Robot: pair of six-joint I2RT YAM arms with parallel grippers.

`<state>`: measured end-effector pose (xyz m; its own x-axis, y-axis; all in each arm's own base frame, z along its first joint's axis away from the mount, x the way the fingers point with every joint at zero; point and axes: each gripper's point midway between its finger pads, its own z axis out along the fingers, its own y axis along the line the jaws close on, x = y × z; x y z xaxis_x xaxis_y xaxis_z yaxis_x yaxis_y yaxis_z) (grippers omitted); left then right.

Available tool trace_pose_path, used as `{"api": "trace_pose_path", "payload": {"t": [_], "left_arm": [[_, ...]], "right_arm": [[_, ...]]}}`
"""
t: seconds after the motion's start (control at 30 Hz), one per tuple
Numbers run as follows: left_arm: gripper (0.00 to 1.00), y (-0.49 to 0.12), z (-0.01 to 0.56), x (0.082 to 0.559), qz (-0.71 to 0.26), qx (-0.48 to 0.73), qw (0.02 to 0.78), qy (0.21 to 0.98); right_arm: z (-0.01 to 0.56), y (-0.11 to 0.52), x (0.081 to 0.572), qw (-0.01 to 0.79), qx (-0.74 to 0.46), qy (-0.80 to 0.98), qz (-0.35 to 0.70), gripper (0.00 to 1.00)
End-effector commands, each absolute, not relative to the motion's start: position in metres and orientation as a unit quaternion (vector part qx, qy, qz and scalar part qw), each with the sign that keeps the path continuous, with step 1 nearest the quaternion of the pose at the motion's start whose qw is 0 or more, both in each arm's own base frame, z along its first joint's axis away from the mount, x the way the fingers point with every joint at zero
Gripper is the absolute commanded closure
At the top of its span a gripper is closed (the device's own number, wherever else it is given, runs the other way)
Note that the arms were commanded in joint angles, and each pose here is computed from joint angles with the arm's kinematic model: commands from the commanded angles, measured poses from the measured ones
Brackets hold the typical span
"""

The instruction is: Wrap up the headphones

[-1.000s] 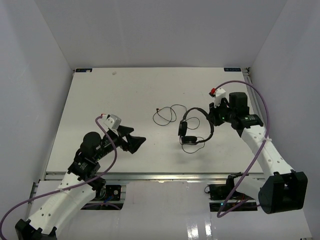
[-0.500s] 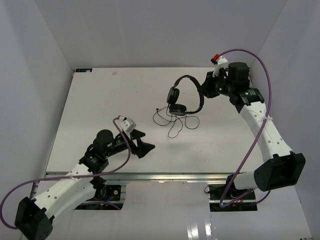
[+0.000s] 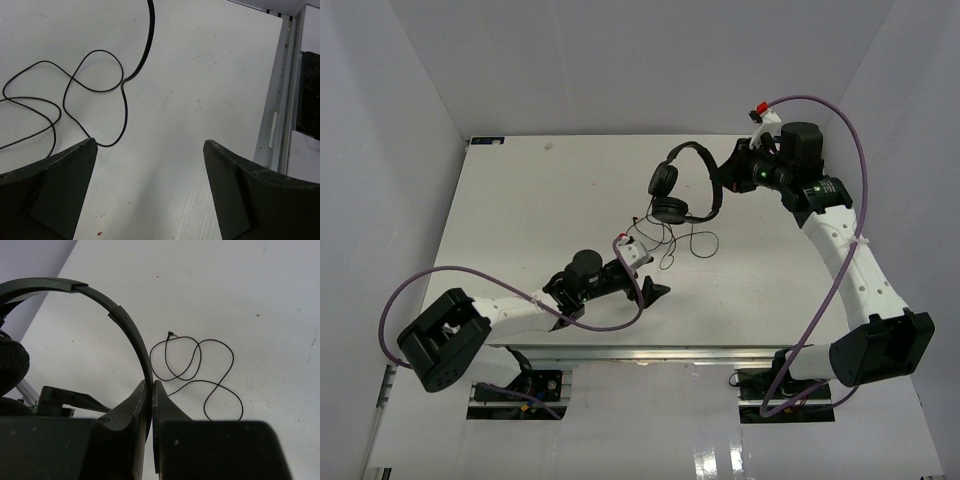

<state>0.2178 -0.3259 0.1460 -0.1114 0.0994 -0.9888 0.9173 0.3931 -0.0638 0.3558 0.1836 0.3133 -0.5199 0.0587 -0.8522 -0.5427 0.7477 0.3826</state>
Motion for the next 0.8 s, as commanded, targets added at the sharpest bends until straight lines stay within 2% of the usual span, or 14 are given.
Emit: {"api": "trace_pose_path", "payload": {"t": [0.0,0.17,0.27,0.3,0.37,0.43,0.77], "left_arm": [[0.02,-0.348,0.180,0.245,-0.347,0.391,0.616,0.589],[0.05,-0.356,0.181,0.257,-0.341,0.375,0.630,0.589],[0.19,-0.361,0.173,0.262,-0.337,0.373,0.623,0.599],[0.26,-0.362,0.173,0.265,-0.334,0.369,0.624,0.602],[0.48,-0.362,0.176,0.268,-0.332,0.361,0.629,0.604],[0.56,-0.363,0.179,0.272,-0.329,0.354,0.634,0.604],[0.77,-0.372,0.181,0.271,-0.340,0.358,0.628,0.601]], "right_arm": [[0.384,0.191,0.342,0.525,-0.157,0.753,0.364,0.92],[0.395,0.188,0.338,0.533,-0.140,0.747,0.372,0.92],[0.399,0.184,0.339,0.532,-0.116,0.747,0.382,0.92],[0.401,0.183,0.338,0.531,-0.112,0.746,0.386,0.92],[0.402,0.183,0.337,0.531,-0.104,0.743,0.393,0.92],[0.401,0.185,0.334,0.526,-0.105,0.742,0.402,0.92],[0.406,0.185,0.331,0.516,-0.084,0.737,0.429,0.92]]}}
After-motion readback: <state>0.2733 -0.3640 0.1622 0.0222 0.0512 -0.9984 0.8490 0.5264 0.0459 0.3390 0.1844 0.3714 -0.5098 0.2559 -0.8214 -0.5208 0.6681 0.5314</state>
